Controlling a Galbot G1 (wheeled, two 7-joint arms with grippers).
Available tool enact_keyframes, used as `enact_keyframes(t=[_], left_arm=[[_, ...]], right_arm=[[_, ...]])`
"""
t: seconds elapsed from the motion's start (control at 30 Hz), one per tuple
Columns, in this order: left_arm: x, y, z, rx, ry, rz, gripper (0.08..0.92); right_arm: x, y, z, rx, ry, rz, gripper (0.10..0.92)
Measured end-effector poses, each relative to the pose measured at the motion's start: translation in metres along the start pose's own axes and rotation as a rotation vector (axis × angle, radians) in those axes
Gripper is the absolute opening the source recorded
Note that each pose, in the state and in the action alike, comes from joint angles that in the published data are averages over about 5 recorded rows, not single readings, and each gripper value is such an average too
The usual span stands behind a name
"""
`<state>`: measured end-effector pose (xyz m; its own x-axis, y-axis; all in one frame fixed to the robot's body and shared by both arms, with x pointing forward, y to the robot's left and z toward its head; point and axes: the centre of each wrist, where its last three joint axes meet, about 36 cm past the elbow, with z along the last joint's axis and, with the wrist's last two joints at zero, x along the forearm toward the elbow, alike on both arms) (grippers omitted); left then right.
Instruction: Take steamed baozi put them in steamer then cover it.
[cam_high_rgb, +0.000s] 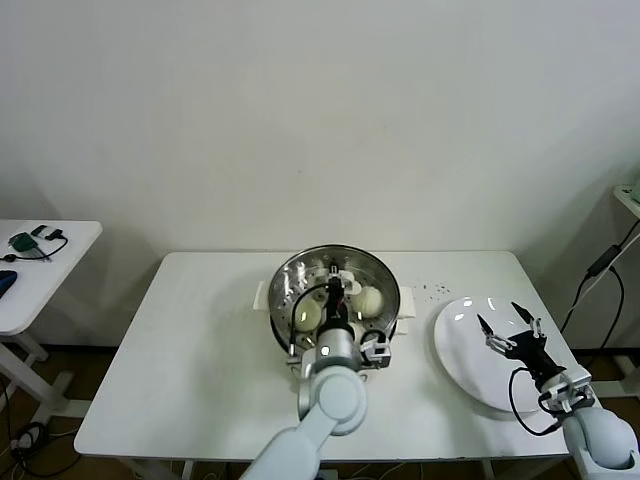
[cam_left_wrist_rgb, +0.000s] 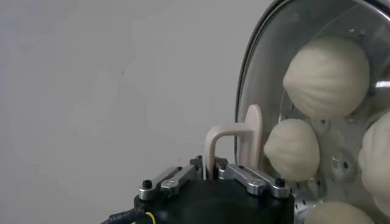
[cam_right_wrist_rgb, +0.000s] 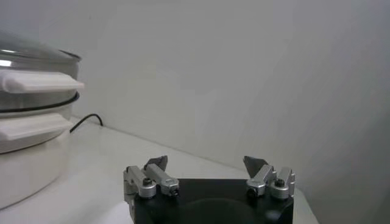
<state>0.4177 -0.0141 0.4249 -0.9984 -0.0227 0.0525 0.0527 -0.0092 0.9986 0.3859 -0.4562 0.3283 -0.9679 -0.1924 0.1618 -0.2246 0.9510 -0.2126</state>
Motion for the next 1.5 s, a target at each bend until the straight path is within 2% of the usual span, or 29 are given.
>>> enact_keyframes(t=[0.33,0.63,0.73,0.97,1.13,1.4,1.5], left_arm=[[0.014,0.007,0.008,0.024,-0.026,-0.009,0.519],[0.041,0.019,0.026,0.075,-0.061,-0.008,0.771],[0.051,0.023,0.036,0.091,-0.073,-0.008,0.814],[0.072,0.032,0.07,0.138,-0.081,-0.013,0.822],[0.074,0.037,0.108,0.228,-0.036,-0.037,0.823],[0.069,0.043,0.183,0.521,0.128,-0.04,0.823],[0.072,0.038,0.209,0.646,0.154,-0.033,0.823]], right_arm=[[-0.002,-0.001,-0.005,0.004,0.02,-0.001,0.823],[-0.006,-0.001,-0.012,0.0,0.039,0.007,0.823],[-0.008,0.0,-0.014,-0.004,0.044,0.008,0.823],[-0.011,0.003,-0.017,-0.003,0.048,0.008,0.823],[-0.011,0.004,-0.019,-0.003,0.043,0.007,0.823],[-0.007,0.008,-0.02,-0.01,0.035,0.008,0.823],[-0.005,0.009,-0.02,-0.013,0.032,0.008,0.823]])
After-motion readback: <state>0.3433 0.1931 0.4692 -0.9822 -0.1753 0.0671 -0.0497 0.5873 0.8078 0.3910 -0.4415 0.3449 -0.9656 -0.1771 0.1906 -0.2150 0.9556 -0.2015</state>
